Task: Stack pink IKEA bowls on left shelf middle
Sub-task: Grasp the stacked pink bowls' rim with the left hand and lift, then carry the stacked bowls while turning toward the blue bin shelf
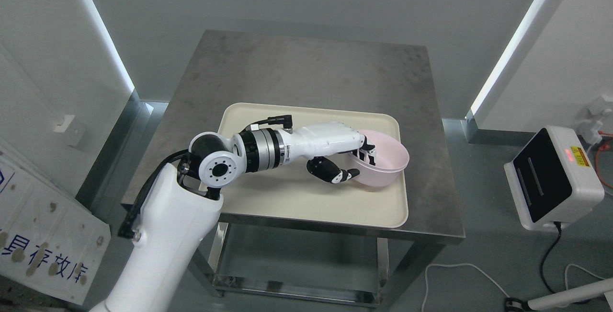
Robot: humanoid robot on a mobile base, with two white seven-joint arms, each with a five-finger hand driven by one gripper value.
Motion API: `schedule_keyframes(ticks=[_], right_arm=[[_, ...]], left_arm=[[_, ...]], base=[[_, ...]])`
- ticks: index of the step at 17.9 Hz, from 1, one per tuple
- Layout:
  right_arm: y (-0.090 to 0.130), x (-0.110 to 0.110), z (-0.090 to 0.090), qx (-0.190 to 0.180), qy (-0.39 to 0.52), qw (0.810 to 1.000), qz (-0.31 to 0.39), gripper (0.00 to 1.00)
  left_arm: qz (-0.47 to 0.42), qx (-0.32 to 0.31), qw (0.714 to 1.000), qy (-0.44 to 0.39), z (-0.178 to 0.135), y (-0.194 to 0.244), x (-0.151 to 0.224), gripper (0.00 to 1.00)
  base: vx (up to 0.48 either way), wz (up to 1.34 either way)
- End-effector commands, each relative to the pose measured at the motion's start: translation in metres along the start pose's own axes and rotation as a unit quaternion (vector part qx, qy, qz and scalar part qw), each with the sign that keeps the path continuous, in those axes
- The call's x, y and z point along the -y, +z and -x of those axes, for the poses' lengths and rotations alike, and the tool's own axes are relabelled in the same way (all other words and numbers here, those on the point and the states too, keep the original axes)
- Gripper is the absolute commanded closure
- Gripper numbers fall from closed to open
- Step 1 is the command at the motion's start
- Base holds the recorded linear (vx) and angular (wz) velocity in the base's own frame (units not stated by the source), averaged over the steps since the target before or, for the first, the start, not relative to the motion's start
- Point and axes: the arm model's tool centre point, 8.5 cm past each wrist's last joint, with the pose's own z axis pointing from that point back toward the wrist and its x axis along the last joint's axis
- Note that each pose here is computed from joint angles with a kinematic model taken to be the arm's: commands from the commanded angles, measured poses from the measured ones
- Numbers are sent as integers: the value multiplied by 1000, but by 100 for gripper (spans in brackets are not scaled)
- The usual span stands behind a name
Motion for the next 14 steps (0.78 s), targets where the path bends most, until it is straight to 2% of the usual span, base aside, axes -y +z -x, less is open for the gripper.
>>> schedule_keyframes(ticks=[1, 6, 14], right_arm=[[0, 11, -10, 16, -5, 1000, 8, 0], [0, 11, -11, 17, -5, 1000, 8, 0], [0, 11, -11, 17, -5, 1000, 8, 0]], left_arm=[[-102, 22, 994, 34, 24, 46, -33, 100], [-124, 65, 990, 19, 15, 54, -28, 99], [-119, 76, 990, 7, 8, 52, -22, 99]], base=[[0, 0], [0, 0], [-8, 2]])
